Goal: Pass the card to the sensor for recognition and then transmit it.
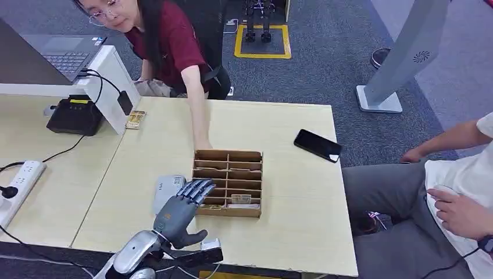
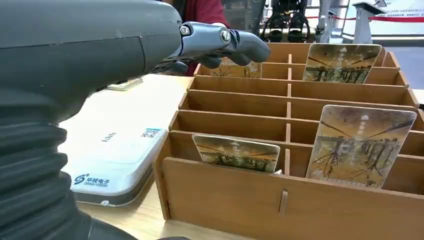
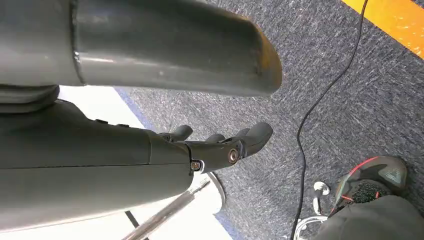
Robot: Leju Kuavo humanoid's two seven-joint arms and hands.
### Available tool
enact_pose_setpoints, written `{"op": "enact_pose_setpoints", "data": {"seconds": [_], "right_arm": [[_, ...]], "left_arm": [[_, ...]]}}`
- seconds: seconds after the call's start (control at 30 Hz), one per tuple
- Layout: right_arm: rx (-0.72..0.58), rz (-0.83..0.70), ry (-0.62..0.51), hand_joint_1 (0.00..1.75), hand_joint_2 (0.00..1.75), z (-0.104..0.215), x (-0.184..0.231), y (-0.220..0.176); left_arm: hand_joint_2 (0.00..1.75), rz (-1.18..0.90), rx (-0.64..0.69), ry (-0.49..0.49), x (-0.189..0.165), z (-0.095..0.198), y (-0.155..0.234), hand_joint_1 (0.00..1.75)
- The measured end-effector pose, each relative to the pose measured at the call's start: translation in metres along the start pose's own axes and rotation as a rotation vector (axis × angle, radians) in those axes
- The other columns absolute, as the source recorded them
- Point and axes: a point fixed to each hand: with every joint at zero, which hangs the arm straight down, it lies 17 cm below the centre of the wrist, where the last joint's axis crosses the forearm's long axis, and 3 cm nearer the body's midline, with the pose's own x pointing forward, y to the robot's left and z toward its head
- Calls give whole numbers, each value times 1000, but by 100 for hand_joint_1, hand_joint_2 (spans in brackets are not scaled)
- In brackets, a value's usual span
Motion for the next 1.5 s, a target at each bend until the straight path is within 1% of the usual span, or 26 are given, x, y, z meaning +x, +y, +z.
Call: {"op": "enact_pose_setpoints", "data": {"seconds": [0.83,0.97,1.5], "right_arm": [[0,2,-1,0,0,0,0,0],[0,2,-1,0,0,0,0,0],[2,3,-1,0,0,0,0,0]], "left_arm": [[175,-12,2,-1,1,-1,0,0],[175,-33,-3,17,-3,0,-2,0],[175,-38,-14,21,-6,1,-7,0]]}}
